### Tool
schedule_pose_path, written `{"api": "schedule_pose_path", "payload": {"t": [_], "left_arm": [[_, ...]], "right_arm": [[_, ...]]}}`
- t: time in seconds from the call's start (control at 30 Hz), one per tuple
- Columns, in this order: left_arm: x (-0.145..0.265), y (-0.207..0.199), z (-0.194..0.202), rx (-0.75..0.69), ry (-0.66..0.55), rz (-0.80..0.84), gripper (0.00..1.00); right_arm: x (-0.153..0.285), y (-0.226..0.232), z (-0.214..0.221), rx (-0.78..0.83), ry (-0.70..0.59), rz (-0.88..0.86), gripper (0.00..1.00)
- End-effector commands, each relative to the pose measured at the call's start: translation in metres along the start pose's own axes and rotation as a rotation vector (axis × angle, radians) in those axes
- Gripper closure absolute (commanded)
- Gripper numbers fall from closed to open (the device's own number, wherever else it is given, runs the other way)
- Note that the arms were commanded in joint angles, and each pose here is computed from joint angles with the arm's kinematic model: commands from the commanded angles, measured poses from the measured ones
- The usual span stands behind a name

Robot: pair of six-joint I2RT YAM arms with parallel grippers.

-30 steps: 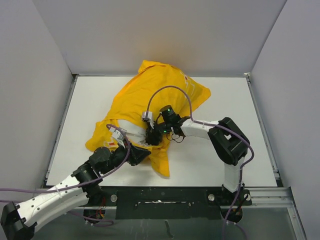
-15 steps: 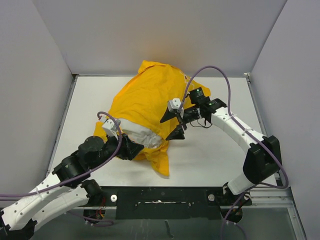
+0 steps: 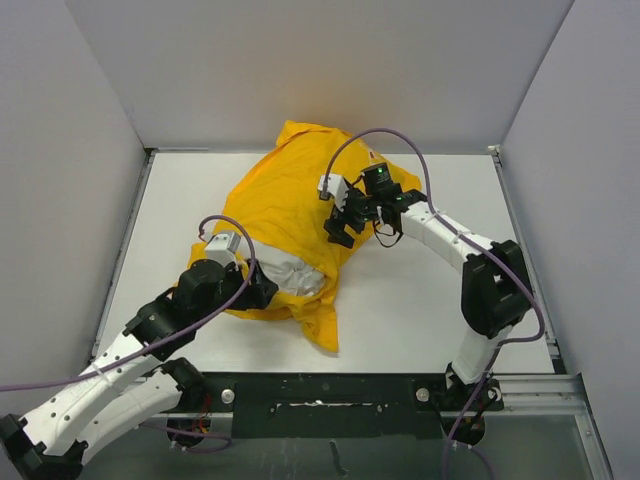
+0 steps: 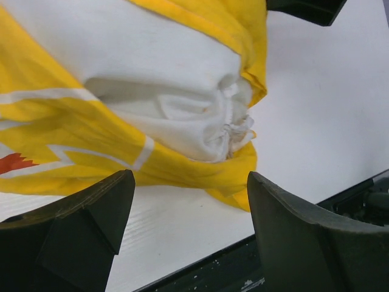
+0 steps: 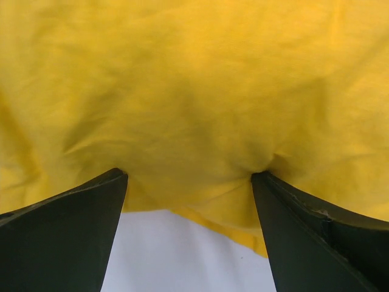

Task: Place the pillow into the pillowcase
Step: Stuff the pillow into the pillowcase.

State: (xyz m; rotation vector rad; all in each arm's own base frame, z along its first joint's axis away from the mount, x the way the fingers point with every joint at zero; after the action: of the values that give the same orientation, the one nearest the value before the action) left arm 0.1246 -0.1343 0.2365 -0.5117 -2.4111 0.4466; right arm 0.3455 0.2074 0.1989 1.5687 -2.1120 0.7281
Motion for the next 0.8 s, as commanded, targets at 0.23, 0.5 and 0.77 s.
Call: {"api": "schedule_pose_path", "payload": {"t": [0.23,0.5,0.77], "left_arm": [[-0.072,0.032,-0.011,0.258,0.009,0.172,0.44],[-0.12,0.022,-0.031,0.223,0.085,0.306,0.56],[-0.172,-0.018,-0.045,0.128,0.152,0.347,0.52]], "right_arm": [[-0.016,-0.024,-0.005,-0.248,-0.127,0.06,0.89],[0.082,0.056,-0.007,-0.002,-0.399,-0.157,1.0],[0.128,0.077,0.031,0.044,-0.17,-0.001,0.76]]}}
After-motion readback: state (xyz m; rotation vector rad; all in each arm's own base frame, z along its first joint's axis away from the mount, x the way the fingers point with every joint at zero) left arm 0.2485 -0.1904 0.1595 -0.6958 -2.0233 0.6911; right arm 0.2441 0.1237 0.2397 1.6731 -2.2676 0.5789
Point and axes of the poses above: each gripper's point midway between its finger pads, its own x axis back along the fingers, its own y axis along the line the jaws close on, z = x × y, the point moved 9 cm from there along x, back along the fingers, and after that the axes turned 1 degree about x, right-handed, at the moved point
